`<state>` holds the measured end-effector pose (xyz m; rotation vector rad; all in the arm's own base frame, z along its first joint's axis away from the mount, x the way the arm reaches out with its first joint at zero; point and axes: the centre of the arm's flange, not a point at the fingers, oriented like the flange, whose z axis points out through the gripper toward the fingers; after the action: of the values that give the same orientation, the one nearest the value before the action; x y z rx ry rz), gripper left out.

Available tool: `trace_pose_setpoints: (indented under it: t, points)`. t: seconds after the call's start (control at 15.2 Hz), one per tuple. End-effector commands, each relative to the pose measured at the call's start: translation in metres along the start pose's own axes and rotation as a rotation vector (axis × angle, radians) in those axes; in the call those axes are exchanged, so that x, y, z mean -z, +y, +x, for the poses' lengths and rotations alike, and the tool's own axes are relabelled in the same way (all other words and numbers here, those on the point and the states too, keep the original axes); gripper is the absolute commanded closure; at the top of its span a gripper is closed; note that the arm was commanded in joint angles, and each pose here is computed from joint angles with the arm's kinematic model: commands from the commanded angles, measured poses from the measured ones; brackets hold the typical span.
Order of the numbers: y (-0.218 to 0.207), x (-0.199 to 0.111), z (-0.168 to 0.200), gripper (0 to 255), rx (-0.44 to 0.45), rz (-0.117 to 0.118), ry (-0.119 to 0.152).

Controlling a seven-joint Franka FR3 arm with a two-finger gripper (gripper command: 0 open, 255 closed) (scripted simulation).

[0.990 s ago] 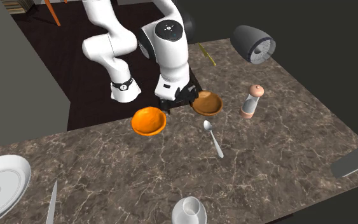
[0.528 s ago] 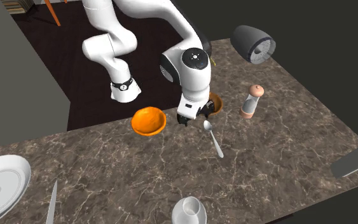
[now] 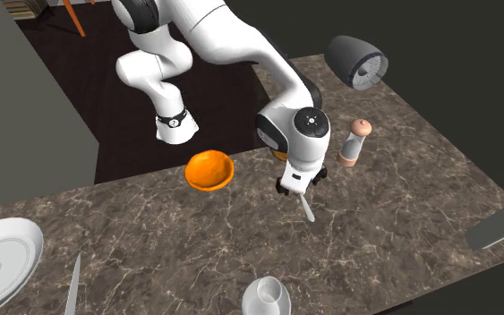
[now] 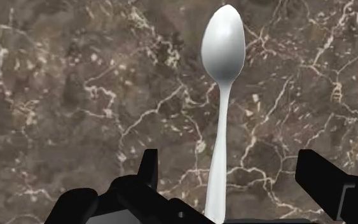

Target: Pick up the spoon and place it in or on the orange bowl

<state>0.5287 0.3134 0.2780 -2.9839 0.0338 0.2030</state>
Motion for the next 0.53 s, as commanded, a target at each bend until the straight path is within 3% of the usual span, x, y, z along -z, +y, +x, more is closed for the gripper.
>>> trace_pose_setpoints:
  t: [0.0,0.46]
  points:
    - [-0.008,-0.014,0.009,0,-0.006,0.003,-0.005]
    - [-0.008,-0.054,0.009,0,-0.006,0.003,-0.005]
